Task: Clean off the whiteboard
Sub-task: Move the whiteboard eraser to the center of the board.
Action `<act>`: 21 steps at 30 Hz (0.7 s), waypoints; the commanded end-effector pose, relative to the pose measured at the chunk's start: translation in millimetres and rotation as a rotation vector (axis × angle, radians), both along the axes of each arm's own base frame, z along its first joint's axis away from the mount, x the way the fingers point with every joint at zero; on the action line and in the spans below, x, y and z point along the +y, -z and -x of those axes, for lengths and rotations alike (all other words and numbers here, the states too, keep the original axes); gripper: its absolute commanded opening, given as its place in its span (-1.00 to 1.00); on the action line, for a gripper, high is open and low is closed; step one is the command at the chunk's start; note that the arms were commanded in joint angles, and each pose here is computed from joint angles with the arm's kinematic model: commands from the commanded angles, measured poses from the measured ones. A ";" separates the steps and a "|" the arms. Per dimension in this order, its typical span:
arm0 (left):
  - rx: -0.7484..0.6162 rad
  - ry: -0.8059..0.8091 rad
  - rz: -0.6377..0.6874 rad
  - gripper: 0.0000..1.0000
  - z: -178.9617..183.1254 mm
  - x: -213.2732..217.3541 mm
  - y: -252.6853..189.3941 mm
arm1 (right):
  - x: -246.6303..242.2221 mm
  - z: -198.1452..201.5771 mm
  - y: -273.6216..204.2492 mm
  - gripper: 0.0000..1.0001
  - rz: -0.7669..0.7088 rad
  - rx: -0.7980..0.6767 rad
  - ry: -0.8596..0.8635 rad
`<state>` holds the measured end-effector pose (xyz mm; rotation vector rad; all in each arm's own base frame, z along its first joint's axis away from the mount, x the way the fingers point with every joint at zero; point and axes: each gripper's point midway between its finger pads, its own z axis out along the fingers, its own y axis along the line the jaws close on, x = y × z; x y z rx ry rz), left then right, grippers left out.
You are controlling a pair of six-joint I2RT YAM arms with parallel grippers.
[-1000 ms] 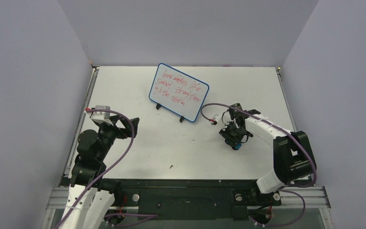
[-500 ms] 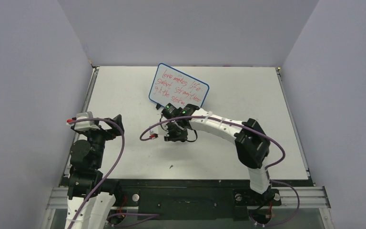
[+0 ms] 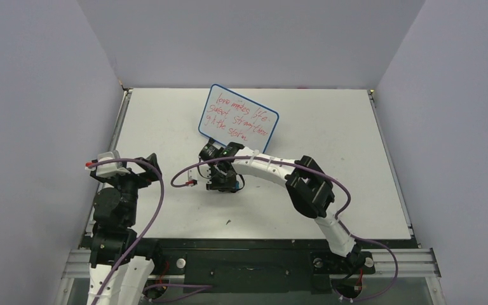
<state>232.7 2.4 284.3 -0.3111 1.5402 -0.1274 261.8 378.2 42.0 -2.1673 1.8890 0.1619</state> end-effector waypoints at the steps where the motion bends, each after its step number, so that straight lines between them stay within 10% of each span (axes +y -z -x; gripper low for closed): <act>1: -0.064 -0.031 0.003 0.93 7.0 6.9 -25.1 | 4.1 3.7 4.5 -0.45 -0.001 0.031 0.019; 21: -0.090 -0.051 0.019 0.90 9.7 10.2 -32.9 | -21.1 -14.3 -62.4 0.46 -0.147 0.007 0.073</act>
